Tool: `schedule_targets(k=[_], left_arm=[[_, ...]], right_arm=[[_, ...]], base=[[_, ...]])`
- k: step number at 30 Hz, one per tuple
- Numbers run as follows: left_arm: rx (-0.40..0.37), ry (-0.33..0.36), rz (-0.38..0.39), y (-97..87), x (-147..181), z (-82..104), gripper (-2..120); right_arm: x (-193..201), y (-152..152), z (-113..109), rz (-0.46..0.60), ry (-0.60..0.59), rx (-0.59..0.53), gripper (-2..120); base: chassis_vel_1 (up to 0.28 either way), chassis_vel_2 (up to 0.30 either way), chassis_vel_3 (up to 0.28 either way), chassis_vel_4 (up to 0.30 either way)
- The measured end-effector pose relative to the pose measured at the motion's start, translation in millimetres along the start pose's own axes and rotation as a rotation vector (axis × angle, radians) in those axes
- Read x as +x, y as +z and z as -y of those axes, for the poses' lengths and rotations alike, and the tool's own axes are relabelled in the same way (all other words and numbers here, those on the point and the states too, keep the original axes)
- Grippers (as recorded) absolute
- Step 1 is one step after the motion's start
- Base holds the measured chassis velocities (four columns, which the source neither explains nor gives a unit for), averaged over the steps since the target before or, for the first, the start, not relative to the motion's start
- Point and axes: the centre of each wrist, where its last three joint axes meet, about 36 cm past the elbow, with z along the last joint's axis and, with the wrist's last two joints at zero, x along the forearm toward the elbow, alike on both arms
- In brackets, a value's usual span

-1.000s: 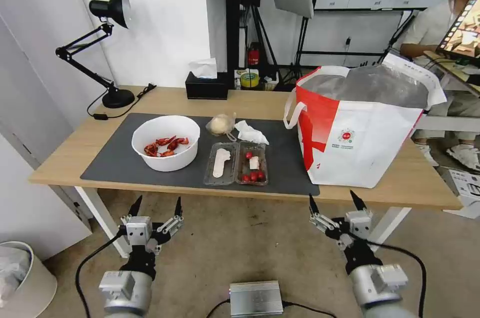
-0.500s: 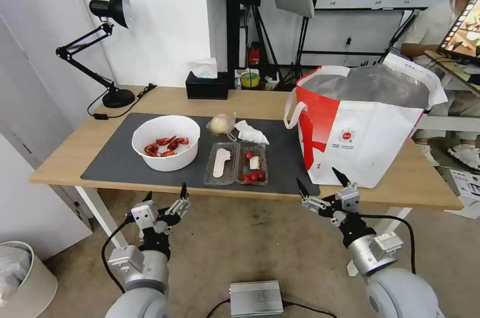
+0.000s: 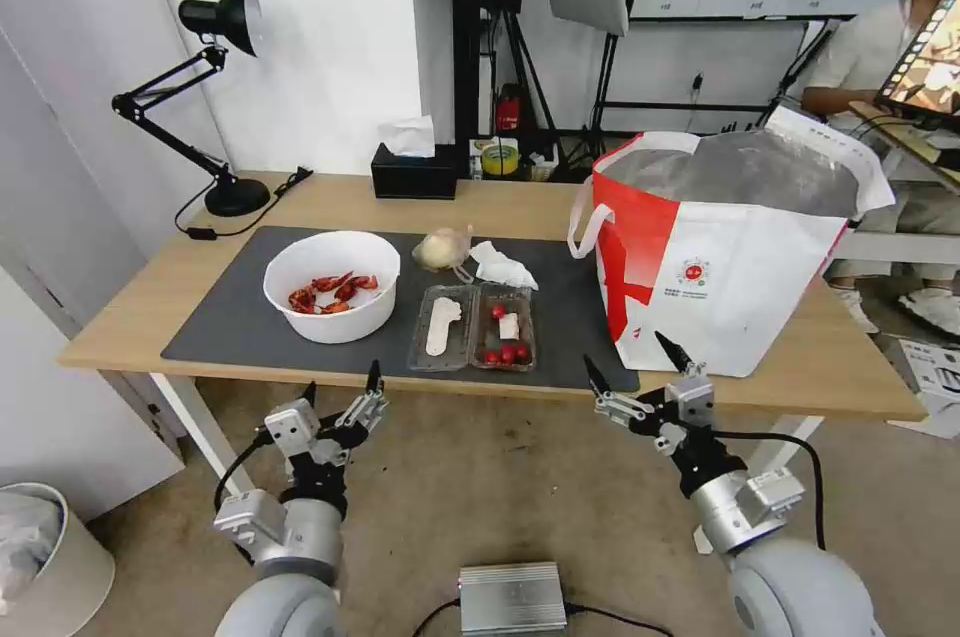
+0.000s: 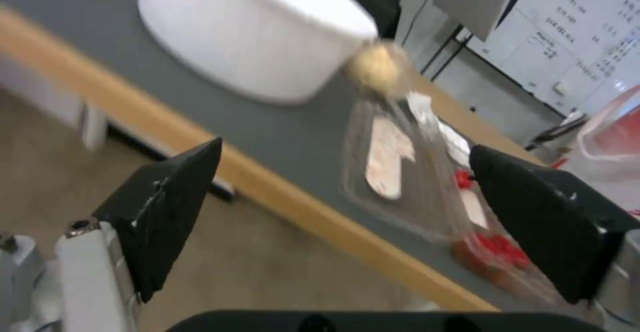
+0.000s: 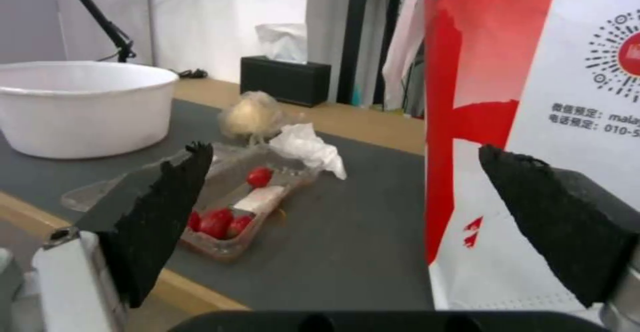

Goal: Pick up the trash from the table and place it into the takeout bag.

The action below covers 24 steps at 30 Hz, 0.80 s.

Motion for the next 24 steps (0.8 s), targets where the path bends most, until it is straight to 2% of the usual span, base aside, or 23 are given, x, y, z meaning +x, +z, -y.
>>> schedule_targets(k=[2,3,5,6,9,10,13,16,18,24], left_arm=[[0.089,-0.004,-0.058,-1.2,-3,4.3,100],[0.089,-0.004,-0.058,-1.2,-3,4.3,100],[0.200,0.010,-0.118,-2.9,-6,8.6,100],[0.200,0.010,-0.118,-2.9,-6,8.6,100],[0.308,0.023,-0.173,-4.4,-7,13.1,100],[0.308,0.023,-0.173,-4.4,-7,13.1,100],[0.382,0.029,-0.205,-5.7,-10,16.4,100],[0.402,0.029,-0.219,-6.5,-11,17.5,100],[0.462,0.030,-0.251,-8.5,-14,21.8,100],[0.525,0.039,-0.260,-15.1,-20,24.1,100]], right_arm=[[0,0,0,0.001,-0.004,0.001,100],[0,0,0,0.001,-0.004,0.001,100],[1,1,0,0.017,-0.021,0.017,100],[1,1,0,0.017,-0.021,0.017,100],[4,2,-1,0.039,-0.040,0.046,100],[4,2,-1,0.039,-0.040,0.046,100],[5,1,0,0.051,-0.052,0.069,100],[5,1,0,0.057,-0.058,0.086,100],[6,4,2,0.063,-0.072,0.113,100],[4,10,-2,0.054,-0.080,0.102,100]], base=[[0.000,0.000,0.000,0.000],[0.000,0.000,0.000,0.000],[0.000,0.000,0.000,0.000],[0.000,0.000,0.000,0.000],[0.000,0.000,0.000,0.000],[0.000,0.000,0.000,0.000],[0.000,0.000,0.000,0.000],[0.000,0.000,0.000,0.000],[0.000,0.000,0.000,0.000],[0.000,0.000,0.000,0.000]])
